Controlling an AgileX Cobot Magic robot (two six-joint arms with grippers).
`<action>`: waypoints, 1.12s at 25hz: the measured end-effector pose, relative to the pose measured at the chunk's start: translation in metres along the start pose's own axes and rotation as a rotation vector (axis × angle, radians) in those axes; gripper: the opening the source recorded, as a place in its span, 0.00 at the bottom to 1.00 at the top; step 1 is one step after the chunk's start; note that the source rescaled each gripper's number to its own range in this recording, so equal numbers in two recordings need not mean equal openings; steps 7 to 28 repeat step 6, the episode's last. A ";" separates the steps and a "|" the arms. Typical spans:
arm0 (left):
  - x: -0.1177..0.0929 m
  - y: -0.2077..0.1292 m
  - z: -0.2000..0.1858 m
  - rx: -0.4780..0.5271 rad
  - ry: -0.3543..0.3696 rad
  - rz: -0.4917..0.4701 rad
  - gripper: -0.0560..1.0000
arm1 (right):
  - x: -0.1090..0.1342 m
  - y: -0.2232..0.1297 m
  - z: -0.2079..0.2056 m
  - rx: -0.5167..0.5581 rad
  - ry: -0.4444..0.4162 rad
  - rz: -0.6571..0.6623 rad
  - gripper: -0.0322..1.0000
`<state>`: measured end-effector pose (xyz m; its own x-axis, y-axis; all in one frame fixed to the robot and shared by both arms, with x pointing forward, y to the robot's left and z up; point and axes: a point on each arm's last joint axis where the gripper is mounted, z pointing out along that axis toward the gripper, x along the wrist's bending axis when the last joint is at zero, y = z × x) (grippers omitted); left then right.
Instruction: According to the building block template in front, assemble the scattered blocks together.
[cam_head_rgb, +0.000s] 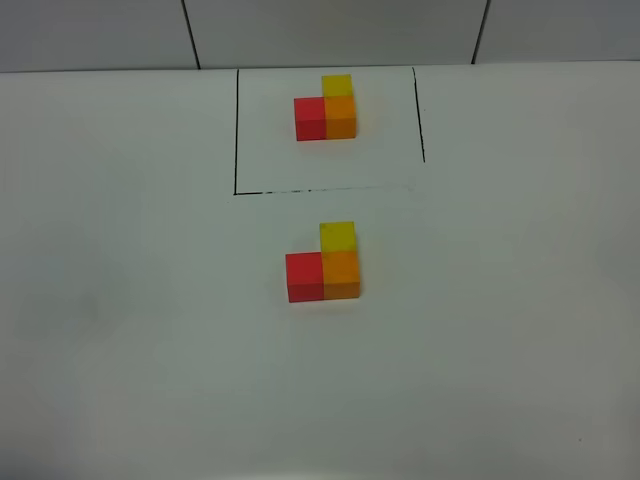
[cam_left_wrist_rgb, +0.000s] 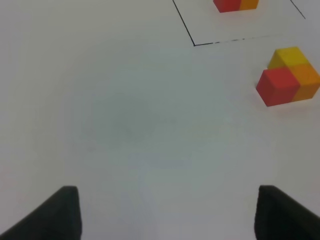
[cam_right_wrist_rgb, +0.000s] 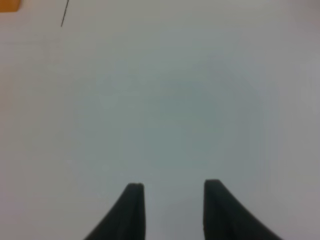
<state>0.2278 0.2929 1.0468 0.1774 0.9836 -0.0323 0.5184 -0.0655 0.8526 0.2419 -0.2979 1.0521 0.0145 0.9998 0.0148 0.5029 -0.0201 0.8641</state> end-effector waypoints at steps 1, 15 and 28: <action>0.000 0.000 0.000 0.000 0.000 0.000 0.61 | 0.000 0.000 0.000 0.000 0.003 0.000 0.03; 0.000 0.000 0.000 0.000 0.000 0.000 0.61 | 0.000 0.000 0.000 0.000 0.005 -0.005 0.03; 0.000 0.000 0.000 0.000 0.000 0.000 0.61 | 0.000 0.000 0.000 0.000 0.005 -0.005 0.03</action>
